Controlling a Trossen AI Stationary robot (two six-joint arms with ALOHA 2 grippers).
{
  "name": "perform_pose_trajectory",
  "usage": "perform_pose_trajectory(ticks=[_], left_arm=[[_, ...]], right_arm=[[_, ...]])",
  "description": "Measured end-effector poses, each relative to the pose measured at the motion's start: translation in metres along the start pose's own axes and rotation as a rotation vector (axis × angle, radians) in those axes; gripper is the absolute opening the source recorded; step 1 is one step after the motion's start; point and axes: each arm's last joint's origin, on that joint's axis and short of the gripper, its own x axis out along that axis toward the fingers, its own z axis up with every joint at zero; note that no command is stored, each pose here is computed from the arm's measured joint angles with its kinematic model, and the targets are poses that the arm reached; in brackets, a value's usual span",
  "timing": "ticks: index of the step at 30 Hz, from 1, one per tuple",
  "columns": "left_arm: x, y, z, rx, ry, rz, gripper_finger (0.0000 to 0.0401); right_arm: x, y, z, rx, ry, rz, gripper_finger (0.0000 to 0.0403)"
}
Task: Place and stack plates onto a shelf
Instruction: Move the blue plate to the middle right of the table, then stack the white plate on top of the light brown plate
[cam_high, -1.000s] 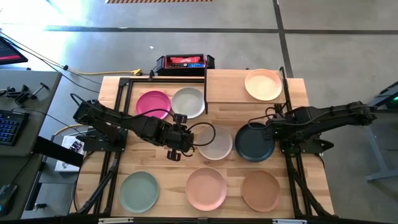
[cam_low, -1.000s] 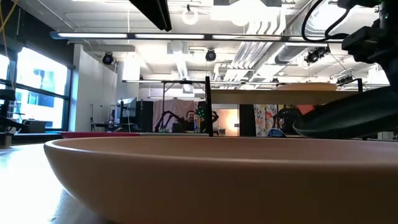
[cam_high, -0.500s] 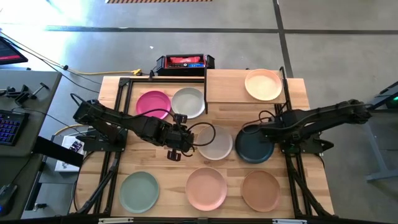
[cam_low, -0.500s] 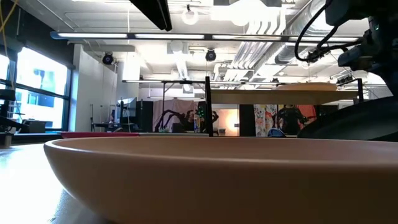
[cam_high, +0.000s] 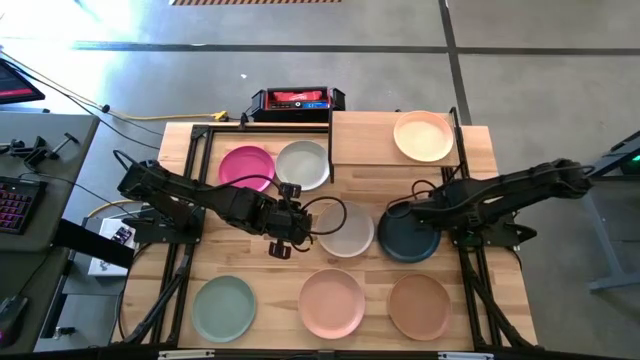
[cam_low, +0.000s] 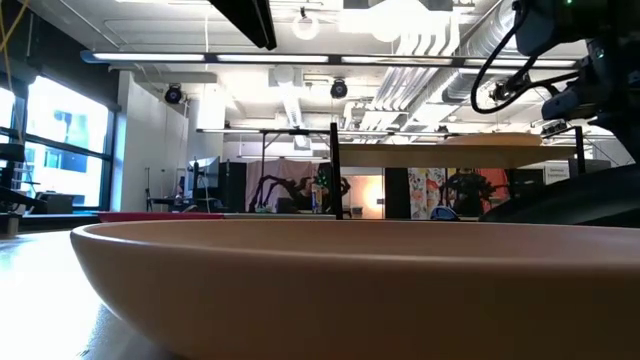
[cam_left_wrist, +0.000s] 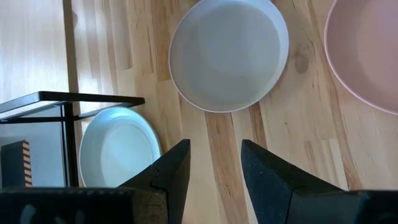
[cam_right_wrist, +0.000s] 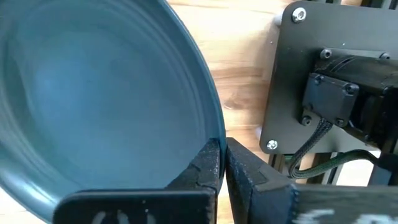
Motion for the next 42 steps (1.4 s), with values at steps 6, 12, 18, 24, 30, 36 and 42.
perform_pose_trajectory(ticks=[6, 12, 18, 24, 30, 36, 42], left_arm=[[0.000, 0.000, 0.000, 0.008, 0.000, 0.000, 0.0133], [0.000, 0.000, 0.000, 0.016, 0.001, 0.000, 0.0133], [0.003, 0.006, -0.001, -0.019, 0.007, -0.019, 0.0133], [0.019, 0.009, -0.002, -0.035, -0.014, -0.061, 0.0133], [0.038, 0.007, -0.006, 0.044, -0.028, -0.114, 0.0133], [0.056, 0.004, -0.008, 0.209, -0.097, -0.100, 0.0133], [0.079, 0.000, -0.015, 0.406, -0.141, -0.141, 0.0133]], right_arm=[[0.003, 0.004, 0.000, -0.004, 0.000, -0.031, 0.0035], [0.004, 0.005, 0.000, -0.011, 0.005, -0.042, 0.0067], [-0.013, 0.011, -0.002, -0.072, 0.027, 0.038, 0.0067], [-0.037, 0.029, -0.004, -0.166, 0.012, 0.246, 0.0067], [-0.052, 0.051, -0.005, -0.305, -0.067, 0.496, 0.0067], [-0.058, 0.061, -0.006, -0.499, -0.145, 0.602, 0.0067], [-0.058, 0.060, -0.006, -0.540, -0.157, 0.596, 0.0067]])
